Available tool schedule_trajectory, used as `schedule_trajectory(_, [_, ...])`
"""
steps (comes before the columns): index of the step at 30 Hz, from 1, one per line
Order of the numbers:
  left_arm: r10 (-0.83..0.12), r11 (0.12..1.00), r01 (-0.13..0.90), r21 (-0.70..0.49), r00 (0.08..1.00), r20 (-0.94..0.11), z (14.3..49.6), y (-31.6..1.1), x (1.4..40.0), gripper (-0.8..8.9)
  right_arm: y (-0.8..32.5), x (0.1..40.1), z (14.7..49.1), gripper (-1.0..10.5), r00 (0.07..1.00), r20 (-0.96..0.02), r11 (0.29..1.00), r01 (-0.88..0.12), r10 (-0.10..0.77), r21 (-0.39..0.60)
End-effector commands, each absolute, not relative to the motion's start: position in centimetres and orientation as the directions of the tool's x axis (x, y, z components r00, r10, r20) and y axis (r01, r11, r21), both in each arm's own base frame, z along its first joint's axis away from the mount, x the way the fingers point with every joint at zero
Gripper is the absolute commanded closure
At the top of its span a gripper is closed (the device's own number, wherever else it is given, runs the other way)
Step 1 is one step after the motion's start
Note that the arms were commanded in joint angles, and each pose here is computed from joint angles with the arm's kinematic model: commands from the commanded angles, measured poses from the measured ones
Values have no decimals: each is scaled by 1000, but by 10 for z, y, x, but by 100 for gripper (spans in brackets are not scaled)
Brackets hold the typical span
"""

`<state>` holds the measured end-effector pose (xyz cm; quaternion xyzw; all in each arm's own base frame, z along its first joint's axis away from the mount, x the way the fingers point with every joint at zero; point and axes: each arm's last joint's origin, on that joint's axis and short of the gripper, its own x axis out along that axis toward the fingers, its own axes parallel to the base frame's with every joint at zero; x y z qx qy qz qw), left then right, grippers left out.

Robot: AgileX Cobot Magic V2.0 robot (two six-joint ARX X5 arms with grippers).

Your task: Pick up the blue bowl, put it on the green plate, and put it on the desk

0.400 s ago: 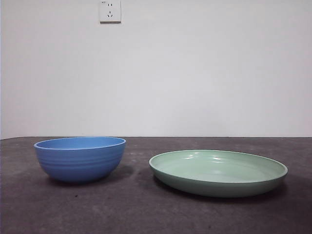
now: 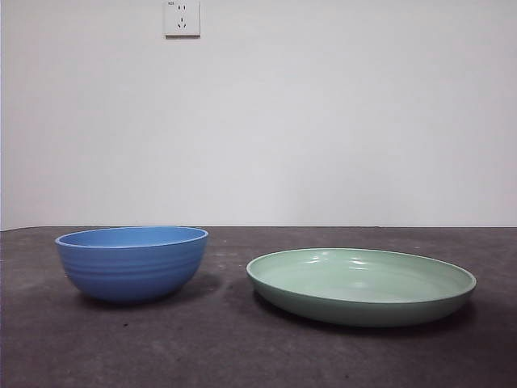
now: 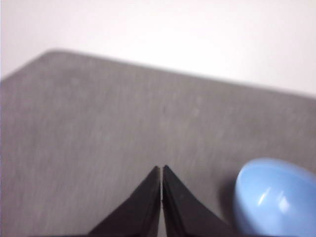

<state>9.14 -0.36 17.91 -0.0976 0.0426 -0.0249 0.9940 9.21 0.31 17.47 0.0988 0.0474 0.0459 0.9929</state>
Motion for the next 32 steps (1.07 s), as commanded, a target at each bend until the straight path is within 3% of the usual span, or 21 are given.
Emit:
schedule_trajectory(1, [-61, 958, 62, -279, 998, 12, 209, -4, 85, 805, 4, 85, 200, 936, 993, -30, 952, -100, 113, 288])
schedule_trajectory(4, [-64, 946, 74, -317, 997, 40, 233, -4, 82, 805, 5, 77, 223, 936, 984, -27, 934, -160, 178, 319])
schedule_trajectory(10, [-144, 936, 134, -324, 989, -7, 288, -6, 77, 805, 8, 65, 268, 936, 960, -94, 913, -216, 263, 346])
schedule_trajectory(16, [-334, 894, 292, -341, 940, -72, 330, -12, 87, 805, 11, 69, 307, 936, 923, -106, 879, -311, 370, 361])
schedule_trajectory(21, [-526, 816, 425, -392, 827, -200, 341, -18, 105, 805, 15, 83, 332, 936, 840, -141, 808, -437, 524, 395])
schedule_trajectory(25, [-610, 772, 478, -420, 744, -273, 345, -21, 121, 805, 19, 100, 345, 936, 751, -205, 750, -513, 628, 417])
schedule_trajectory(32, [-670, 737, 512, -442, 642, -374, 346, -26, 150, 805, 19, 130, 353, 936, 681, -332, 751, -527, 653, 398])
